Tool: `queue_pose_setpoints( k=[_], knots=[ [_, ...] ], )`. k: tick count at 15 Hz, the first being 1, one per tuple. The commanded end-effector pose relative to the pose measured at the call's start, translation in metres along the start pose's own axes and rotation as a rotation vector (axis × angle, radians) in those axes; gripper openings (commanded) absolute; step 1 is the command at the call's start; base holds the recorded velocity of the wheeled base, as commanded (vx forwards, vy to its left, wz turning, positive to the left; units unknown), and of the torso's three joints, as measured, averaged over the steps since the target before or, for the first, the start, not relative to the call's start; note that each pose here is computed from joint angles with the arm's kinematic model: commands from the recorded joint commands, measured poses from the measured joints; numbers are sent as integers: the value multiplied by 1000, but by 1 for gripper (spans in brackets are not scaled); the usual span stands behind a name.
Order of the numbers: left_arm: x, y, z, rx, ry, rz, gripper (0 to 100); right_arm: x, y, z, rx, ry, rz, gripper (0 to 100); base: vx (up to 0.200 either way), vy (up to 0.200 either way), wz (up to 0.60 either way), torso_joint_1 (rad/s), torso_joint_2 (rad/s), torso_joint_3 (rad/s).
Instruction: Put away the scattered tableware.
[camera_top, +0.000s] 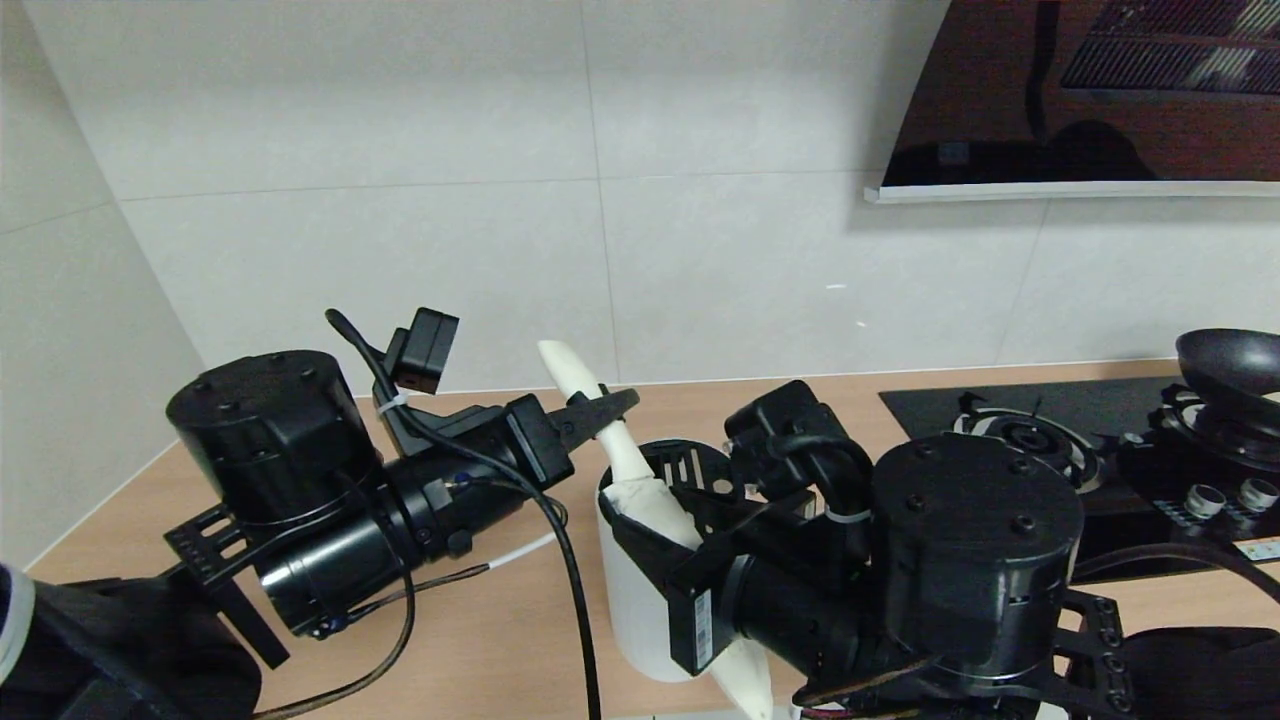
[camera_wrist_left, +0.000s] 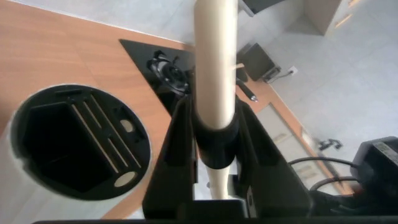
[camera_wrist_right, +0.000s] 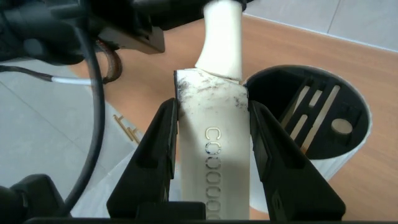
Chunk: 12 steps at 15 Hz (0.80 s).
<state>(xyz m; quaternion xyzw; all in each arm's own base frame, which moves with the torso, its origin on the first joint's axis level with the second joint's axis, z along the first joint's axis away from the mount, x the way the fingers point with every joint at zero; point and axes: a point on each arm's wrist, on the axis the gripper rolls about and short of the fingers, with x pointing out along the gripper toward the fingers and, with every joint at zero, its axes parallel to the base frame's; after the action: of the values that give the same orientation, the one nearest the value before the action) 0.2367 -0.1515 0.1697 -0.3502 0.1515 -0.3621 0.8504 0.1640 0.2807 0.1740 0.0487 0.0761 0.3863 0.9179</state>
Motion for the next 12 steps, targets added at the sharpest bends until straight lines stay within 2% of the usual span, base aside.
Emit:
queue_pose_setpoints(
  k=[1, 6, 9, 10, 12],
  knots=[
    [0, -1, 0, 0, 2, -2, 0, 0, 0, 2, 3, -18, -2, 0, 0, 0, 0, 0, 0, 0],
    [-1, -4, 0, 1, 2, -12, 0, 0, -2, 4, 4, -27, -16, 0, 0, 0, 0, 0, 0, 0],
    [1, -10, -2, 6, -11, -16, 0, 0, -3, 3, 5, -26, -21, 0, 0, 0, 0, 0, 0, 0],
    [1, -11, -3, 7, -15, -12, 0, 0, -3, 3, 4, -26, -22, 100, 0, 0, 0, 0, 0, 0],
    [2, -11, -2, 7, -16, -9, 0, 0, -4, 4, 6, -28, -25, 100, 0, 0, 0, 0, 0, 0]
  ],
)
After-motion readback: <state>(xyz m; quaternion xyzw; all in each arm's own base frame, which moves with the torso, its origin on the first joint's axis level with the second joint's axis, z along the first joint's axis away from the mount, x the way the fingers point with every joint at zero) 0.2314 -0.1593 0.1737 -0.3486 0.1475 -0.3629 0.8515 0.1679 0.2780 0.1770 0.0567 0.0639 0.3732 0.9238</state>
